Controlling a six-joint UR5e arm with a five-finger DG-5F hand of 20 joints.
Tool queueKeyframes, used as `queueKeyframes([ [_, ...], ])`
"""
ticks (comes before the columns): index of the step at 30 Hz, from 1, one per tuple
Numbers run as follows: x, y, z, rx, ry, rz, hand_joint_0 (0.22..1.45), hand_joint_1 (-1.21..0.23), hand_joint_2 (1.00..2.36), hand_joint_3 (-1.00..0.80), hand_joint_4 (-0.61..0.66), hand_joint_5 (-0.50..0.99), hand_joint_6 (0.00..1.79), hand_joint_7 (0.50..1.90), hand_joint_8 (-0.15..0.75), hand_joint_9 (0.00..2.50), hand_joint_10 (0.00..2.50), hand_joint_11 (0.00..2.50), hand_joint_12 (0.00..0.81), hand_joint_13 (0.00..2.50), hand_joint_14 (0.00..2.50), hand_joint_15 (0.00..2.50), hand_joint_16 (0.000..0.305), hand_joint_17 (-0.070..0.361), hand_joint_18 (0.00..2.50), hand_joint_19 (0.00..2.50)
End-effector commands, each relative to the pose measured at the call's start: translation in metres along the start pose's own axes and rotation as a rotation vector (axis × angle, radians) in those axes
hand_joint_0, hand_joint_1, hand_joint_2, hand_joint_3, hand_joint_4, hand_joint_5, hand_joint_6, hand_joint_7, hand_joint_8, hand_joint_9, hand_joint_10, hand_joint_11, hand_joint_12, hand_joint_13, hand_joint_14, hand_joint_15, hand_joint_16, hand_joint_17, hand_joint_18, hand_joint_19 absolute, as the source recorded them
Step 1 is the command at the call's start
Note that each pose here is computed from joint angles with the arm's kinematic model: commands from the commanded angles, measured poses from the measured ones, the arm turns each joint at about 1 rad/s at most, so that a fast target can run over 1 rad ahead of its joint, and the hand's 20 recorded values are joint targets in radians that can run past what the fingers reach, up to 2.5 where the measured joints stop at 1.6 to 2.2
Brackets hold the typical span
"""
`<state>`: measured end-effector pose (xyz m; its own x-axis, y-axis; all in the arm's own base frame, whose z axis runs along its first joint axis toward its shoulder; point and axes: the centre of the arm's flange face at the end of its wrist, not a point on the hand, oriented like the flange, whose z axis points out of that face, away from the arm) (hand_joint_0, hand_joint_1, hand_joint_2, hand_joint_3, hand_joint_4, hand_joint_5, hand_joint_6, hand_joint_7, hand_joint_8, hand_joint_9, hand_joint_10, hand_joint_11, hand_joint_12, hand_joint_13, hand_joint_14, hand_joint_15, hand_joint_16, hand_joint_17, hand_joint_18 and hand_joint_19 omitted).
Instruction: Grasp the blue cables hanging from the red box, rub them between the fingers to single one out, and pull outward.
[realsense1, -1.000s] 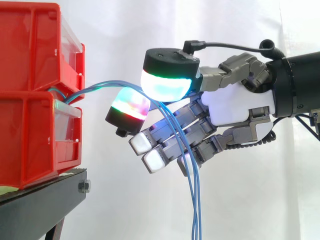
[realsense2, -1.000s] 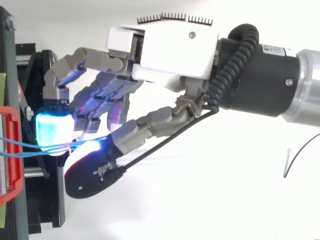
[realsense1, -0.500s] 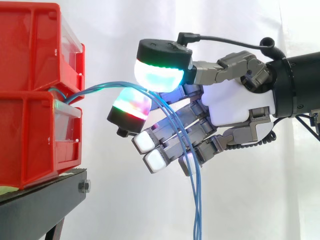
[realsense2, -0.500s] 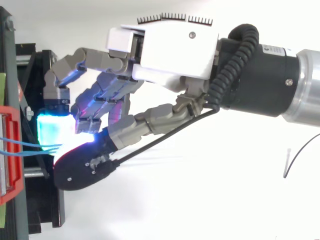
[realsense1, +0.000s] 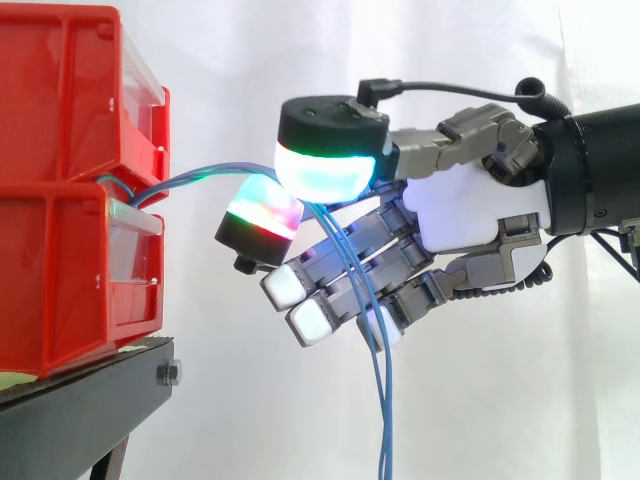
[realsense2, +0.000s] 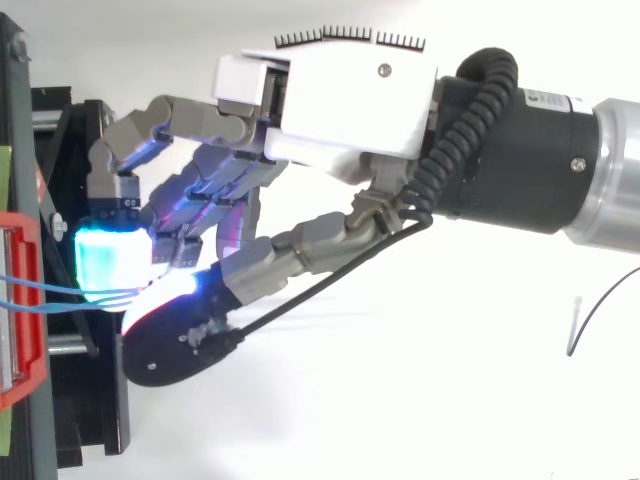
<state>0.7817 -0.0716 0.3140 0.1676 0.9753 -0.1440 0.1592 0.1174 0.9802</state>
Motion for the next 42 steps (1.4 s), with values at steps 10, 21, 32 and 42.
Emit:
queueKeyframes([
  [10, 0.0000, 0.0001, 0.0002, -0.001, 0.000, 0.000, 0.53, -0.84, 1.00, -0.50, 0.15, -0.19, 0.86, 1.00, 0.360, 0.78, 0.01, 0.65, 0.429, 0.87, 0.02, 0.57, 0.059, 0.133, 0.99, 0.67],
  [21, 0.0000, 0.0001, 0.0002, -0.001, 0.000, 0.000, 0.55, -0.76, 1.00, -0.50, 0.14, -0.17, 0.86, 1.06, 0.365, 0.84, 0.02, 0.66, 0.423, 0.91, 0.02, 0.57, 0.058, 0.131, 1.03, 0.69],
  [32, 0.0000, 0.0009, 0.0003, -0.003, 0.000, 0.001, 0.61, -0.74, 1.01, -0.38, 0.11, -0.16, 0.86, 1.11, 0.365, 0.89, 0.01, 0.67, 0.419, 0.93, 0.02, 0.59, 0.057, 0.128, 1.04, 0.69],
  [42, -0.0012, -0.0002, 0.0001, 0.000, -0.002, 0.000, 0.65, -0.82, 1.01, -0.32, 0.06, -0.17, 0.88, 1.09, 0.359, 0.86, 0.02, 0.66, 0.416, 0.92, 0.02, 0.57, 0.057, 0.129, 1.03, 0.68],
])
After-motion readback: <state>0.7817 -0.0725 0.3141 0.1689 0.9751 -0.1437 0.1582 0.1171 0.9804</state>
